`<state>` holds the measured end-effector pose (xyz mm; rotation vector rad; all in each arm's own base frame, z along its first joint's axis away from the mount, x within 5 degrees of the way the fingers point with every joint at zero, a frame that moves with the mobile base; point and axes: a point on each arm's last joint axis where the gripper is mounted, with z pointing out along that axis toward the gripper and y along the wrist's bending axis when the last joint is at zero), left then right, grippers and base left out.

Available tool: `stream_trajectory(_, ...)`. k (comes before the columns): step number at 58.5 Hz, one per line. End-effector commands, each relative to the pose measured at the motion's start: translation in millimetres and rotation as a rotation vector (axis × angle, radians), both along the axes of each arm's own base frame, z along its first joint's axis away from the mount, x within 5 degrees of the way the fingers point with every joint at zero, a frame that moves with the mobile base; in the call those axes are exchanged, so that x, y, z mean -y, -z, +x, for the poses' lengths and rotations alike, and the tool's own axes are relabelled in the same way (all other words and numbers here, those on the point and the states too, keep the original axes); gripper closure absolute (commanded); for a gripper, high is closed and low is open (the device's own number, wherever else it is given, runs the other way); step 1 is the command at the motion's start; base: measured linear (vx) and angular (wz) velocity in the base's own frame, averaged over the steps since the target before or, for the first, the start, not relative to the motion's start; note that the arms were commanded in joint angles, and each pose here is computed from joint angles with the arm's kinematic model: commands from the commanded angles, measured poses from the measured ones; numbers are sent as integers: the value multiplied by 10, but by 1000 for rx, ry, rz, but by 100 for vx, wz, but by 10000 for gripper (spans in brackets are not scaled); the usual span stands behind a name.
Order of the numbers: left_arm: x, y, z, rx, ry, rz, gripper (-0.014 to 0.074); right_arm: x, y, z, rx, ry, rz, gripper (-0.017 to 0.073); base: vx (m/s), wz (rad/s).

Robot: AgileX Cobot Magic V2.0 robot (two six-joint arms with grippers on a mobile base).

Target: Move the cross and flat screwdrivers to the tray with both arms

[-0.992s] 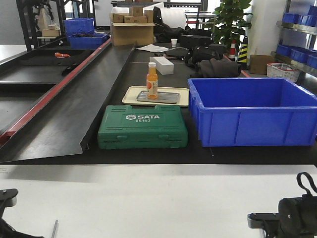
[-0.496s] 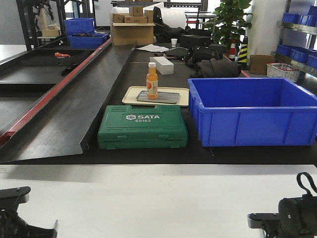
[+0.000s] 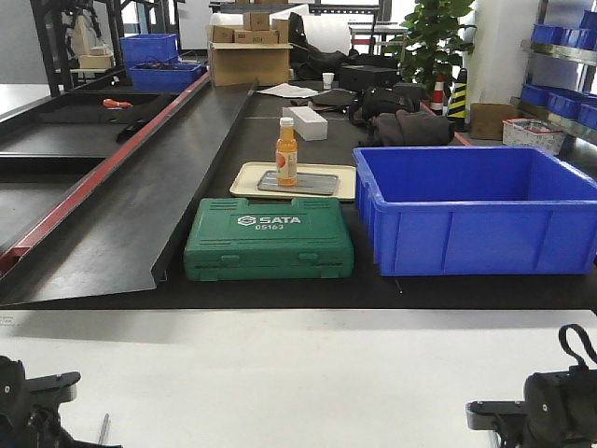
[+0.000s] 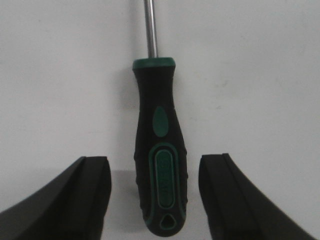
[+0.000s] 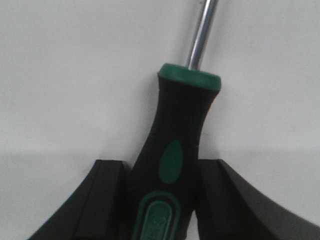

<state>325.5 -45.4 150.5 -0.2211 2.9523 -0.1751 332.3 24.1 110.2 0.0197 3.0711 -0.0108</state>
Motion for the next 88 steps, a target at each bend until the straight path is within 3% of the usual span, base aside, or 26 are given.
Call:
stream_trajectory(1, 44, -133, 61, 54, -28, -34, 79, -13, -89, 48, 55, -1, 11, 570, 0, 0)
stream_trajectory(22, 159, 79, 78, 4, -15, -42, 79, -13, -89, 47, 54, -1, 11, 570, 0, 0)
stream_trajectory(37, 159, 298, 124, -20, -45, -37, 79, -11, -86, 26, 31, -2, 9, 570, 0, 0)
stream_trajectory(56, 159, 345, 139, -19, -52, -36, 81, -11, -86, 24, 29, -2, 9, 570, 0, 0)
stream_trajectory(67, 159, 411, 134, -48, -129, -46, 98, -11, -86, 24, 29, -2, 9, 570, 0, 0)
stream_trajectory(88, 158, 425, 134, -51, -127, -44, 134, -13, -86, 19, 24, 2, 11, 570, 0, 0)
